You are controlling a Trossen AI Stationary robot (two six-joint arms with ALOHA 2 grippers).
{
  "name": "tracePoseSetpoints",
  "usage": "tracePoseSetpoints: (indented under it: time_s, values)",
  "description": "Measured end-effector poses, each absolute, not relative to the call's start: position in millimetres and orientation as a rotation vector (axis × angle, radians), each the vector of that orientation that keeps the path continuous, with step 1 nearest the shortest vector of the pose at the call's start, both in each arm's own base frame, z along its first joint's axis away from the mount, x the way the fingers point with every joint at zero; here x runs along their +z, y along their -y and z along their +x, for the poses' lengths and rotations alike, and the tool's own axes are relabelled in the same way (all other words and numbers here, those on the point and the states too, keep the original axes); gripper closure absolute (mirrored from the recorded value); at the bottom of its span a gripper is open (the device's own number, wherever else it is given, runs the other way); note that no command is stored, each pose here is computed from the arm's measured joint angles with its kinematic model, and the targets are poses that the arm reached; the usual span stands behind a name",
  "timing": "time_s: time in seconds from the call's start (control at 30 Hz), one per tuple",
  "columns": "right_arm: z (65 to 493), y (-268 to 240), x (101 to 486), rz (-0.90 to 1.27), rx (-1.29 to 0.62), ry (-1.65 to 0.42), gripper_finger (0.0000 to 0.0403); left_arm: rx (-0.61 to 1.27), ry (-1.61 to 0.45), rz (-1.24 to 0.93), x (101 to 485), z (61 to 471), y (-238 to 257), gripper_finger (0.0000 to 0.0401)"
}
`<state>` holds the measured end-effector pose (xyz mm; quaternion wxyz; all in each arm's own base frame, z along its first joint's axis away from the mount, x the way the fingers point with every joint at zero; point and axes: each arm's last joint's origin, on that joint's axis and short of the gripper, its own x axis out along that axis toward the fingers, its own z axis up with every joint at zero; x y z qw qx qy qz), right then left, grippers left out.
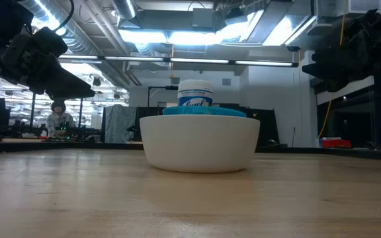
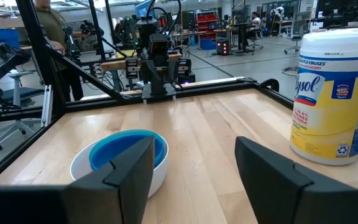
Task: Nest bowls inside each other
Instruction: Return to Home Position
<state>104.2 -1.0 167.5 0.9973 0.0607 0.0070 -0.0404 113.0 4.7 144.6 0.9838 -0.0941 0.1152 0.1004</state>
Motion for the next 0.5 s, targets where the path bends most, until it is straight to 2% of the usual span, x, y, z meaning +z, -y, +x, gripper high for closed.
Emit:
tracePoseSetpoints:
  time_s: [0.3,0.5]
  values:
    - [104.2,1.0,167.4,0.121,-0.081,-0.014,0.0169,0.202,-0.232,-0.190,144.6,113.0,-4.7,0.0256]
    - [104.2,1.0,167.5,0.121,-0.080,-0.014,0.0179,0.202,-0.232,-0.189,144.6,113.0,-4.7,0.0256]
